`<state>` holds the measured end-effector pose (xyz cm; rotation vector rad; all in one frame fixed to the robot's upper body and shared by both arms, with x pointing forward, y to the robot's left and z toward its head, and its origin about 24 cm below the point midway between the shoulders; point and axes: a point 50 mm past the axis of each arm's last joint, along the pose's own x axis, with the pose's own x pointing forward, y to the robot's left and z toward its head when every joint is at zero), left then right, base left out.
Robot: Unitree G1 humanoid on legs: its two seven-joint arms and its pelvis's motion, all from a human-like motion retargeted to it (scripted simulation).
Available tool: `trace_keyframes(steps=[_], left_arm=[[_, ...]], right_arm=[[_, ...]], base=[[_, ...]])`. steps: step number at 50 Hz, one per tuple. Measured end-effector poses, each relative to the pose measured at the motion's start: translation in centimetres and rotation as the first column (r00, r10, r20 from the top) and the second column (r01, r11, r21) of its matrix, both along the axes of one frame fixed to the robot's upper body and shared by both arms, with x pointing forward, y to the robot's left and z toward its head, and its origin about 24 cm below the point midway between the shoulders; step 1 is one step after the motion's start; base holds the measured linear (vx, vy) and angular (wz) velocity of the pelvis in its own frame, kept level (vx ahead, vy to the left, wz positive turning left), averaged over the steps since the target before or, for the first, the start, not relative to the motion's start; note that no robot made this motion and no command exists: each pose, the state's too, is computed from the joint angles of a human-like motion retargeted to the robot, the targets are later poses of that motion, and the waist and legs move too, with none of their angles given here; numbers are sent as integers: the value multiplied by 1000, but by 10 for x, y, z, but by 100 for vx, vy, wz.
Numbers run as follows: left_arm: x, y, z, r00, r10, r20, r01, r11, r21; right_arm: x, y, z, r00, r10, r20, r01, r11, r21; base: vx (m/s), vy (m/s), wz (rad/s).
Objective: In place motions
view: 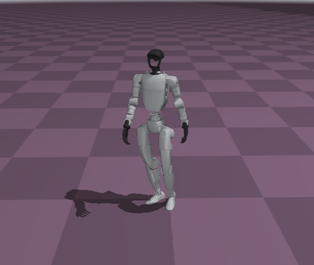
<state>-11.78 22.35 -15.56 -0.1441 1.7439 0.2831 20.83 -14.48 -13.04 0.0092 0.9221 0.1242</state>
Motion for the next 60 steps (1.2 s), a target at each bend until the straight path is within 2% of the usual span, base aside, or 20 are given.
trace_keyframes(steps=[10, 15, 20, 25, 30, 37, 43, 53, 60], left_arm=[[62, 9, -11, 994, -43, 98, 39, 998, 43], [114, 1, -16, 972, -172, 163, 167, 985, 42], [180, -21, -16, 912, -270, 308, 276, 961, 25], [287, -41, 9, 782, -271, 561, 274, 958, 81], [378, -55, 58, 601, -228, 766, 196, 971, 136], [435, -59, 109, 410, -217, 886, 150, 974, 169], [431, -50, 106, 423, -248, 872, 124, 969, 215], [363, -57, 50, 626, -207, 752, 165, 977, 132], [324, -68, 26, 709, -231, 666, 224, 970, 98]], right_arm=[[-76, -22, -31, 981, -36, -190, 26, 998, -54], [-140, -40, -45, 928, -124, -352, 95, 990, -100], [-205, -51, -49, 839, -192, -508, 132, 980, -151], [-263, -68, -42, 752, -197, -629, 60, 971, -232], [-321, -78, -27, 619, -264, -740, 78, 958, -277], [-380, -86, -1, 431, -441, -787, 160, 896, -414], [-369, -88, -6, 436, -495, -752, 237, 869, -434], [-288, -80, -35, 666, -357, -655, 213, 932, -292], [-234, -78, -43, 780, -318, -539, 197, 942, -270]], base=[[13, 10, 30], [18, 17, 24], [10, 13, -42], [-9, 12, -7], [-2, 17, 87], [8, -4, 42], [7, 0, -26], [3, 1, -51], [-5, -7, -22]])
